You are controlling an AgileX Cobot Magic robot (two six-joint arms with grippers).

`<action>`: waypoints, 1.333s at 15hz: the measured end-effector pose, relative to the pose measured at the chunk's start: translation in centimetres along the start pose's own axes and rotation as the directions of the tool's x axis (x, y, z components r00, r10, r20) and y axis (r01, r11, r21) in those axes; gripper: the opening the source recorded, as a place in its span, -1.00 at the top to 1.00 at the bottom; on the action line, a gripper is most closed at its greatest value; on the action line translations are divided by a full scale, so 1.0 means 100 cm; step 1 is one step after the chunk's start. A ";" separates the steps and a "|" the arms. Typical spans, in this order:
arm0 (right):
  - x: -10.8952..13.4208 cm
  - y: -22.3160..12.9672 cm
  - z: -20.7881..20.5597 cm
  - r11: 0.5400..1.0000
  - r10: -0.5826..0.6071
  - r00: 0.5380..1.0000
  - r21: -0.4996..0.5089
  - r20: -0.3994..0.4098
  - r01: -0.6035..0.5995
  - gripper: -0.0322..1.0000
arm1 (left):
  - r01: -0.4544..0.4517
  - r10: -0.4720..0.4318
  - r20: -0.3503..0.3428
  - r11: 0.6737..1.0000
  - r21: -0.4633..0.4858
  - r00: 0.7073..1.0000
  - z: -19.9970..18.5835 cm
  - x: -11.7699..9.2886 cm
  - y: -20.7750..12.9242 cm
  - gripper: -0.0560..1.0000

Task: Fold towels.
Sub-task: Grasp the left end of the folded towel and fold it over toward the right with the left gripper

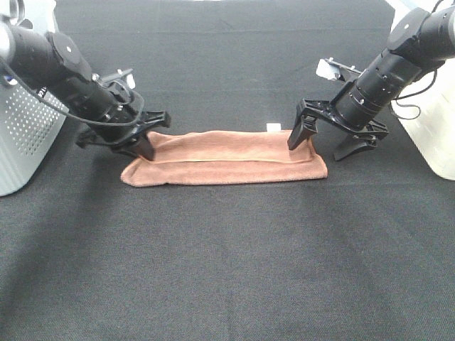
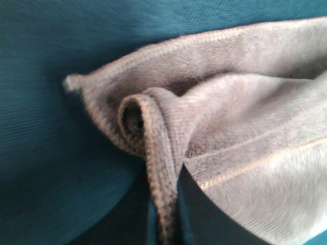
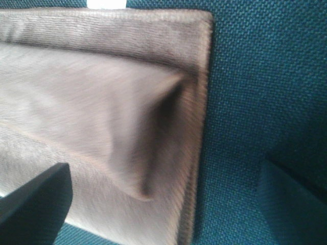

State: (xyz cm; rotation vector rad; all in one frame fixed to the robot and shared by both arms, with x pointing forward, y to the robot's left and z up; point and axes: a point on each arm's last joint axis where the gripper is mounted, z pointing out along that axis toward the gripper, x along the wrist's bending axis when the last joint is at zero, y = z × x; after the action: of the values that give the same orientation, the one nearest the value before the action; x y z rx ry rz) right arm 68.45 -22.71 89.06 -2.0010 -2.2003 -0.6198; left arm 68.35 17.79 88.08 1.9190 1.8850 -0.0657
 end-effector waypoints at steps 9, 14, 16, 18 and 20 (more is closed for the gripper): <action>0.001 -0.002 0.000 1.000 0.000 1.000 0.020 -0.007 0.000 -0.84 | -0.056 0.058 -0.147 0.998 0.018 0.987 -0.111 -0.032 0.026 0.82; 0.004 -0.003 -0.008 0.999 -0.012 1.000 0.032 -0.010 0.012 -0.84 | -0.039 0.041 0.163 0.999 -0.016 0.986 -0.104 -0.102 0.021 0.82; 0.009 0.000 -0.023 1.000 -0.024 1.000 0.003 -0.012 0.024 -0.84 | -0.016 0.016 0.216 1.000 -0.005 0.976 -0.070 -0.121 0.015 0.82; 0.013 0.001 -0.033 0.999 -0.033 0.999 -0.006 -0.017 0.033 -0.84 | 0.038 -0.030 0.257 0.999 -0.023 0.966 -0.041 -0.130 0.013 0.82; 0.015 0.001 -0.037 0.999 -0.037 0.999 -0.009 -0.020 0.037 -0.84 | 0.067 -0.058 0.271 0.997 -0.025 0.961 -0.028 -0.132 0.012 0.82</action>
State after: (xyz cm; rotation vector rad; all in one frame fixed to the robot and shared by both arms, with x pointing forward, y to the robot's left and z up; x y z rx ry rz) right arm 67.64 -22.66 93.02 -1.9533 -2.2320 -0.6513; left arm 67.81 6.42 95.38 1.7292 1.7507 -0.2974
